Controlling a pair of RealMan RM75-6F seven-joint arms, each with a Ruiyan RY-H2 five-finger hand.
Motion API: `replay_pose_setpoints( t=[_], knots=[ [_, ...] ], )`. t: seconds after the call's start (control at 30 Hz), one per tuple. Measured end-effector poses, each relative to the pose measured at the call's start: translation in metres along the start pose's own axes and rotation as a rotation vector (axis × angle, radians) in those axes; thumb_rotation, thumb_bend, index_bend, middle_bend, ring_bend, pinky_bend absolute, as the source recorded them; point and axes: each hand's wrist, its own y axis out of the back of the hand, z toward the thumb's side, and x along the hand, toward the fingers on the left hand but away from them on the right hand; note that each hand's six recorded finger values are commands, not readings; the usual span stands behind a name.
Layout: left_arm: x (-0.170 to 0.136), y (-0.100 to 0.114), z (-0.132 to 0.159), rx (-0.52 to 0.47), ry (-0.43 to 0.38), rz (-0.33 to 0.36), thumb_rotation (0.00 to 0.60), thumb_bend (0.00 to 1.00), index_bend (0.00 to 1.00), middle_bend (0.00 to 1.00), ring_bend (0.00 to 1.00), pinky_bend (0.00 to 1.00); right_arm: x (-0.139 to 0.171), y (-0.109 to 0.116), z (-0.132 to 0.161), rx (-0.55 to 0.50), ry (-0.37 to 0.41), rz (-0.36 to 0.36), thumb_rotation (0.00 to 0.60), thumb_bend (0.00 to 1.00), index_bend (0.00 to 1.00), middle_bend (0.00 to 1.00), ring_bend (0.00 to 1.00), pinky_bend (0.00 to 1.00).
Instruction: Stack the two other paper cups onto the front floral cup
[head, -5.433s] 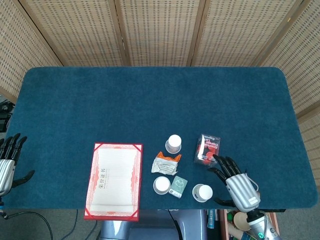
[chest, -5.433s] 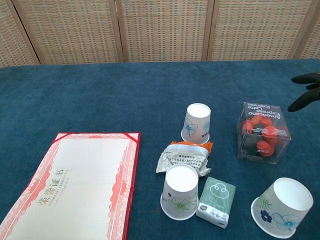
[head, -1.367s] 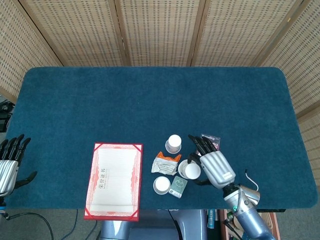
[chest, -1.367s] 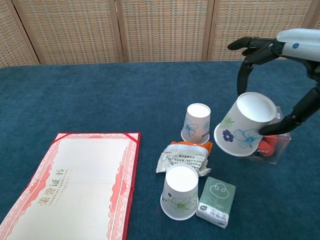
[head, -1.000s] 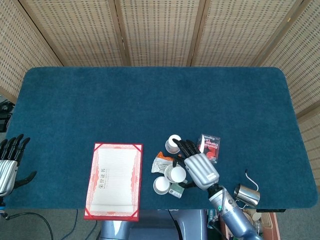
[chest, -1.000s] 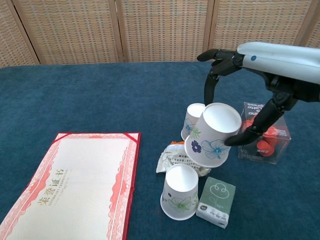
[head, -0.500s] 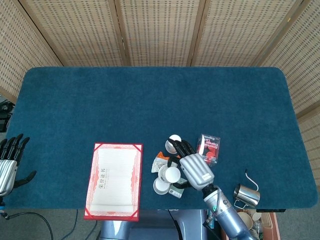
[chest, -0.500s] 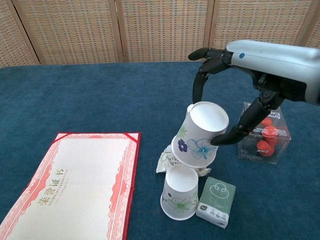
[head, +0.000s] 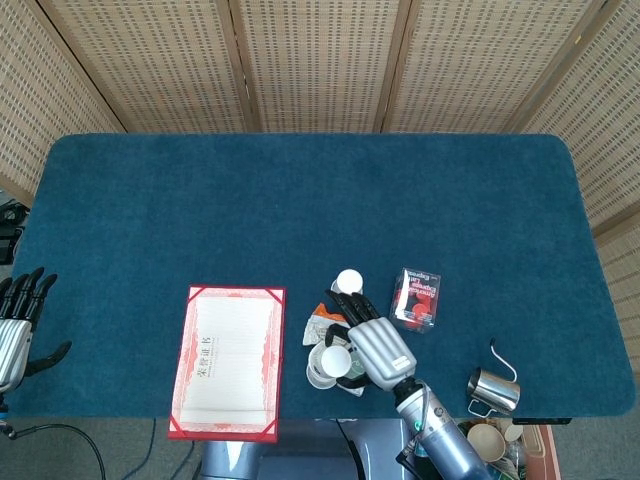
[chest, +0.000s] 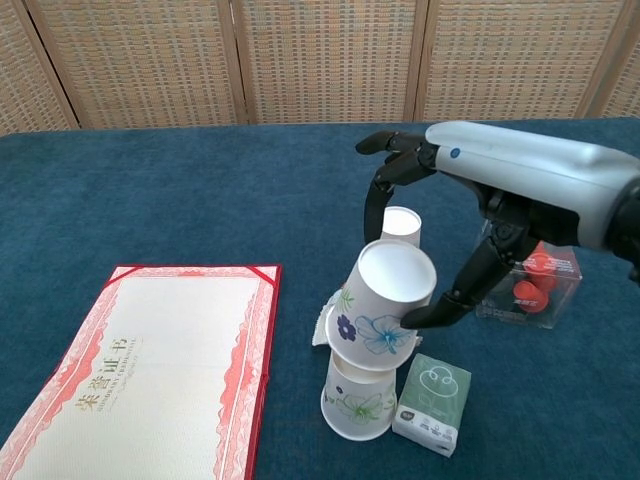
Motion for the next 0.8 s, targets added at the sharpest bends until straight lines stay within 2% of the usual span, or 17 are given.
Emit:
replay_pose_setpoints(
  t=[0.8],
  knots=[
    [0.0,0.0,0.0,0.0,0.0,-0.004,0.6,0.23,0.0,0.0,0.0,0.0,0.002,-0.02,0.002,-0.016,-0.006,0.039,0.6,0.1,0.52,0.02,0.0,0.0]
  ],
)
